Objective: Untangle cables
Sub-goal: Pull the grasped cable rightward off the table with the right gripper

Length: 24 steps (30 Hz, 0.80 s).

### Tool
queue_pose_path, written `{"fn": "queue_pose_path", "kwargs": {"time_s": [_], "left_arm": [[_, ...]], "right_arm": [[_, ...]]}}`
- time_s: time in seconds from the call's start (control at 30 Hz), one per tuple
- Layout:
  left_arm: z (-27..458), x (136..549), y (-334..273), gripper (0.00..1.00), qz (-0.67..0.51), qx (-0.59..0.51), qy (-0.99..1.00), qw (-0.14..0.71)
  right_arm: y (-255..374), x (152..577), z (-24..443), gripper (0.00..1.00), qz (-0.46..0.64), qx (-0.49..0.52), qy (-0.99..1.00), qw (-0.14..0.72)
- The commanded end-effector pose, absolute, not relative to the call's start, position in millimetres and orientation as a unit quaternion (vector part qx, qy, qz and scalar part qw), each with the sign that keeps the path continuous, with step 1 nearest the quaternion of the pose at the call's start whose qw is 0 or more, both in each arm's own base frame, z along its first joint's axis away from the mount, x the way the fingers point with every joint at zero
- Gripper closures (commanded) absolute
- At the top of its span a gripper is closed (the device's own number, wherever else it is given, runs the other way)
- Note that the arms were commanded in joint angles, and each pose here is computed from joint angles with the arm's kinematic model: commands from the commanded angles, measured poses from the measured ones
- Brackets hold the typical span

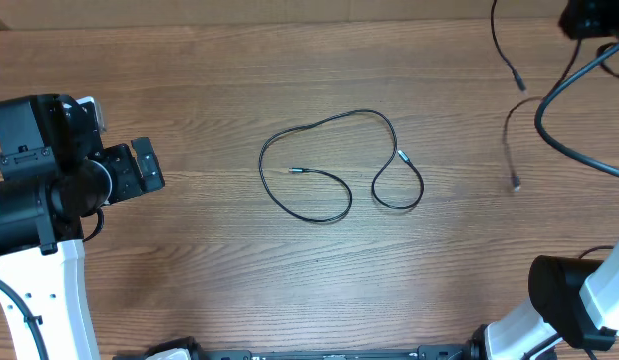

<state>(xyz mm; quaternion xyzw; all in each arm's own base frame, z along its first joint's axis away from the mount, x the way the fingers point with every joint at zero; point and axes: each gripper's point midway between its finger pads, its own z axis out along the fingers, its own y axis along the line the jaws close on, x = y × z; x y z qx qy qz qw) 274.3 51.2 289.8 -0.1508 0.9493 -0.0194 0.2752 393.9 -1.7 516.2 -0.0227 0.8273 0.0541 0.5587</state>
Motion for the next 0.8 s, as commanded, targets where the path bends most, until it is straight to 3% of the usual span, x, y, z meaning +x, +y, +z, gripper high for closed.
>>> {"fn": "queue_pose_path", "kwargs": {"time_s": [0.0, 0.3, 0.77], "left_arm": [[296, 273, 53, 0.0, -0.015, -0.153, 0.946, 0.285], [296, 273, 53, 0.0, -0.015, -0.153, 0.946, 0.285], [296, 273, 53, 0.0, -0.015, -0.153, 0.946, 0.285]], "right_arm": [[-39, 387, 533, 0.96, -0.036, 0.041, 0.81, 0.584], [-88, 378, 539, 0.96, -0.147, 0.124, 0.793, 0.578], [-185, 355, 495, 0.96, -0.172, 0.293, 0.793, 0.505]]}}
